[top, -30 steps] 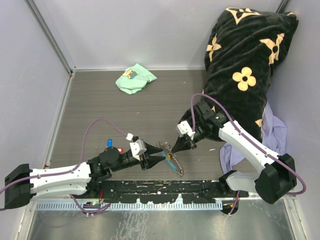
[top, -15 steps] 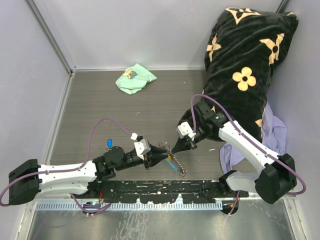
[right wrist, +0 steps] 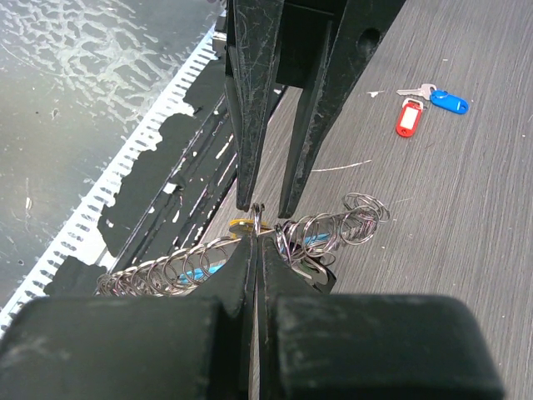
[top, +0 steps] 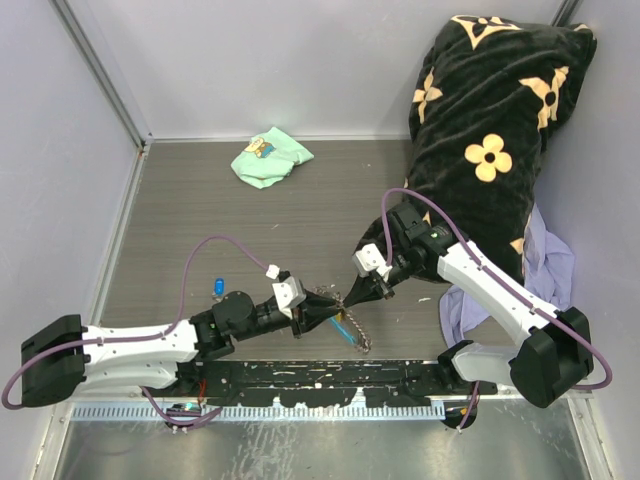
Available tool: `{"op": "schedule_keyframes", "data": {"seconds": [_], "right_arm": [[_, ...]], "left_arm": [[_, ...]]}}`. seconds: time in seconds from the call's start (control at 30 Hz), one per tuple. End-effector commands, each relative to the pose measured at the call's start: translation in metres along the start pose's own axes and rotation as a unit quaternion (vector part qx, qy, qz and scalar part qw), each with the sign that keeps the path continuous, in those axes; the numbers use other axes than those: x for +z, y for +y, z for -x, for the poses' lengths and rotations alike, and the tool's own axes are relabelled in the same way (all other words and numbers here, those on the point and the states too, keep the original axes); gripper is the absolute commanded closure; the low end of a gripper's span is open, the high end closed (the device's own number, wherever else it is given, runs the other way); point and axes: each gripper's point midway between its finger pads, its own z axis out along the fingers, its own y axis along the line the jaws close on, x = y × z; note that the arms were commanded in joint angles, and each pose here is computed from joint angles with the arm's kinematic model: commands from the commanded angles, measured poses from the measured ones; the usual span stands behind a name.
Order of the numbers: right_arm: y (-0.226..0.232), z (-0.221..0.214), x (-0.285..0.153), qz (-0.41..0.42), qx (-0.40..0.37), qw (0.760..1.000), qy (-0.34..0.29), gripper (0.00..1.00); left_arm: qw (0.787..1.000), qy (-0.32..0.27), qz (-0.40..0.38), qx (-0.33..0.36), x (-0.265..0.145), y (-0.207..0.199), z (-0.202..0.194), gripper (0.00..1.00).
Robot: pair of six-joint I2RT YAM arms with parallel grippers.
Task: Remove the keys from the keyring
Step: Remove the key from the keyring.
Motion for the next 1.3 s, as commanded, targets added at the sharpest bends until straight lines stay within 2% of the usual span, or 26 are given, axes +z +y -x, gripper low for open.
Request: {"op": "schedule_keyframes", "data": {"seconds": [0.0, 0.37, 0.53, 0.83, 0.93, 1.03, 1.27], "right_arm": [[-0.002, 0.023, -0.002, 0.001, -0.03, 0.999, -0.037, 0.99], [-0.001, 0.023, -0.001, 0.002, -0.028, 0.999, -0.038, 0.99], [-0.001, 0.024, -0.001, 0.002, -0.029, 0.999, -0.04, 0.99], [0.001, 0.022, -0.001, 0.003, -0.024, 0.999, -0.039, 0.99], [0.002, 0.019, -0.001, 0.004, -0.02, 0.999, -0.035, 0.83], [0.003, 0.018, -0.001, 0.003, -0.017, 0.999, -0.032, 0.73], [-0.002, 0.026, -0.007, -0.01, -0.005, 1.0, -0.017, 0.62]], "left_arm": [[0.998, -0.058, 0.002, -0.004, 0.009, -0.002, 0.039, 0.77], [0.999, -0.053, -0.002, -0.007, 0.013, -0.003, 0.039, 0.85], [0.999, -0.045, -0.004, -0.006, 0.014, -0.004, 0.038, 1.0], [1.0, -0.024, -0.007, 0.008, 0.009, -0.005, 0.035, 1.0], [1.0, -0.014, -0.006, 0.013, 0.006, -0.005, 0.038, 1.0], [1.0, 0.0, -0.002, 0.015, 0.004, -0.004, 0.039, 1.0], [0.998, 0.057, -0.009, 0.018, -0.005, -0.005, 0.036, 1.0]]}}
